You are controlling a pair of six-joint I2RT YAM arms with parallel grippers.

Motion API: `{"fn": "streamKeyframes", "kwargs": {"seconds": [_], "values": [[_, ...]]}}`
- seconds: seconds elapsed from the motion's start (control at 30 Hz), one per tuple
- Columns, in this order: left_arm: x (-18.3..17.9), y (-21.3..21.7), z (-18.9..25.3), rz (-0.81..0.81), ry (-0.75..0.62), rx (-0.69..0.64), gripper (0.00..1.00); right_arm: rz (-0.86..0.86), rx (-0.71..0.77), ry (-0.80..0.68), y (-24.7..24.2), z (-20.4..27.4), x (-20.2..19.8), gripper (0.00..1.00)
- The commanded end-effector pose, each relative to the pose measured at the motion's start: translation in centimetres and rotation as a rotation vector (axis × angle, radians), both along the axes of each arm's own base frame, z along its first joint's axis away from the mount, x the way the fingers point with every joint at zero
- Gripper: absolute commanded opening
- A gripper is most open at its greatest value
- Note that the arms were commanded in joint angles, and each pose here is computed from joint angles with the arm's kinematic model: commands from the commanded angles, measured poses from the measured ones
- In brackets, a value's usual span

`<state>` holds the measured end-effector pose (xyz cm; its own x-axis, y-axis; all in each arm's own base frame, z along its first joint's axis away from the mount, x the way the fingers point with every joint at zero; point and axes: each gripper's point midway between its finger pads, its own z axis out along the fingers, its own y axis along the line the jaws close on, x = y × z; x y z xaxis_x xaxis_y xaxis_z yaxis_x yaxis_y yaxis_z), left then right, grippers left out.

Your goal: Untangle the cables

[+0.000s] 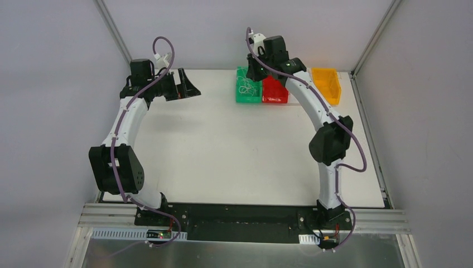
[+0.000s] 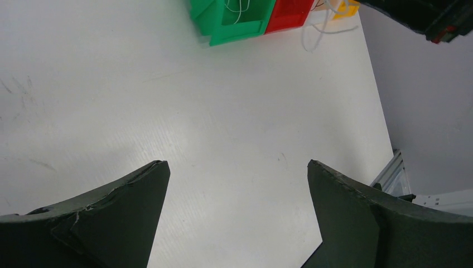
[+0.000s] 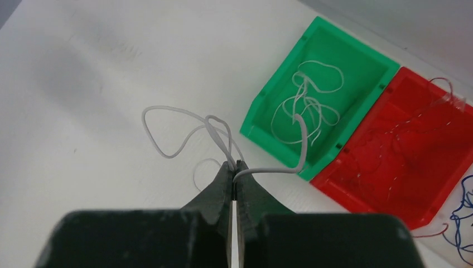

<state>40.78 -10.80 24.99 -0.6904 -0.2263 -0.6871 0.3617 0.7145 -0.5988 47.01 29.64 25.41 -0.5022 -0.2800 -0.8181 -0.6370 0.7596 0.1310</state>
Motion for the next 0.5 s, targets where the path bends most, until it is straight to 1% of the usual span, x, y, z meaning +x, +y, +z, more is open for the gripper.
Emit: {"fn": "streamKeyframes", "kwargs": {"seconds": [0.0,0.1,0.2,0.27,0.33,0.37,0.47], "values": [[1.0,0.9,2.0,0.031,-0.078,0.036,0.99,-0.193,-0.018,-0.089,-1.1,-1.6,6.8,0.0],[1.3,1.2,2.0,0.043,-0.078,0.039,0.99,-0.267,-0.045,-0.19,-1.8,-2.6,10.4,0.0],[1.6,1.4,2.0,0.05,-0.076,0.04,0.99,-0.308,-0.066,-0.257,-2.4,-3.8,12.7,0.0],[1.8,1.6,1.8,0.055,-0.071,0.04,0.99,-0.321,-0.08,-0.269,-2.6,-5.1,13.8,0.0],[1.8,1.6,1.6,0.053,-0.065,0.04,0.99,-0.301,-0.061,-0.232,-2.4,-6.6,14.2,0.0],[1.8,1.6,1.4,0.051,-0.062,0.04,0.99,-0.289,-0.049,-0.21,-2.2,-7.3,14.1,0.04],[1.9,1.5,1.1,0.047,-0.049,0.034,0.99,-0.245,-0.021,-0.165,-1.2,-8.3,13.6,0.31]]}}
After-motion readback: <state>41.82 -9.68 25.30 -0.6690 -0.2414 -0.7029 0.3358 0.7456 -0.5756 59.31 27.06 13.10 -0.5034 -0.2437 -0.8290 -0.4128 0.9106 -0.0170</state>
